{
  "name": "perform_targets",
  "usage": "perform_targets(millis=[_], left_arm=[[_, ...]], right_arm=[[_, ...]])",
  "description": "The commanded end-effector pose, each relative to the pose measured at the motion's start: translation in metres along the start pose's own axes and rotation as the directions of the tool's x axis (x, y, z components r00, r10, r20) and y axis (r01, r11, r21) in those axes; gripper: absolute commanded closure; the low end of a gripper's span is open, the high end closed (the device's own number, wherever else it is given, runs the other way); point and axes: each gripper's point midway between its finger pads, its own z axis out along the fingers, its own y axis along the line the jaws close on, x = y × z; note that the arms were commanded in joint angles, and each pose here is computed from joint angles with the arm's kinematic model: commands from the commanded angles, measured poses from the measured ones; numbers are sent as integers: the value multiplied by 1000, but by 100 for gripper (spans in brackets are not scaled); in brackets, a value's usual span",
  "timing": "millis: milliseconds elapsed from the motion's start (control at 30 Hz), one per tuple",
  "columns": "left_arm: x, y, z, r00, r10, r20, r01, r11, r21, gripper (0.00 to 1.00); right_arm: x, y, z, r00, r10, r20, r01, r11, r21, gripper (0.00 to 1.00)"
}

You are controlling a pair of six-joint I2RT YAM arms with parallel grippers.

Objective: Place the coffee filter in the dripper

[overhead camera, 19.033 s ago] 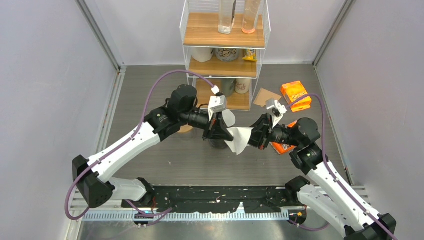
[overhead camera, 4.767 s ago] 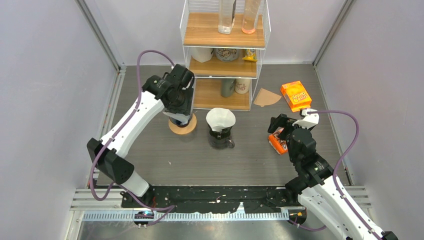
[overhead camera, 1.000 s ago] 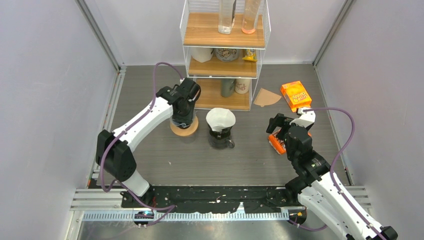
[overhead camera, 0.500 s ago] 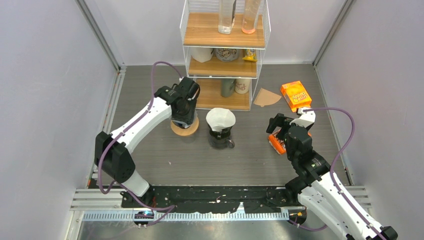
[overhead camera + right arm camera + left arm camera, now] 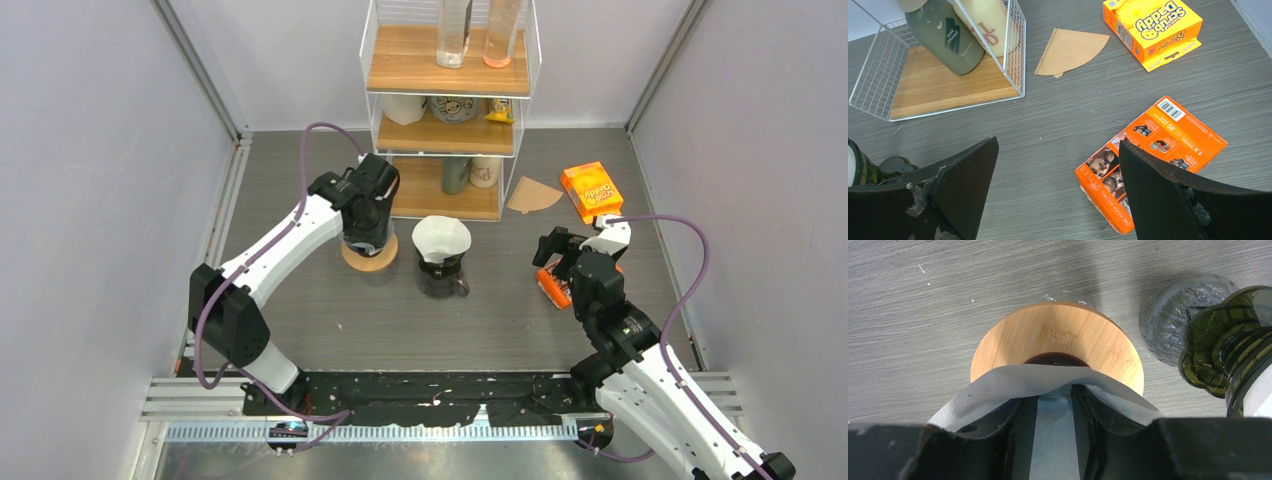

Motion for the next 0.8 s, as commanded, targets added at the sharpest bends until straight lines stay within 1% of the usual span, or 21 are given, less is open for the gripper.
perform_targets(millis=[0, 233, 333, 500, 567, 767], left_arm=[[-5, 0, -8, 1000, -14, 28, 13, 1000, 17, 68], [-20, -1, -26, 994, -26, 107, 22, 999, 43, 69], [-24, -2, -31, 991, -31, 131, 25, 998, 53, 67], [-28, 0, -38, 987, -38, 153, 30, 998, 57, 66], [-29, 0, -40, 987, -36, 158, 26, 998, 60, 64], [-34, 1, -50, 981, -44, 190, 33, 997, 65, 63]], right_arm=[[-20, 1, -1, 998, 19, 52, -19, 1000, 8, 4], [-20, 1, -1, 999, 17, 51, -18, 1000, 12, 4], [-19, 1, -1, 999, 15, 48, -15, 1000, 11, 4], [-19, 1, -1, 999, 14, 49, -15, 1000, 14, 3], [-19, 1, -1, 999, 14, 50, -15, 1000, 13, 4], [-19, 1, -1, 999, 14, 50, -15, 1000, 14, 4]])
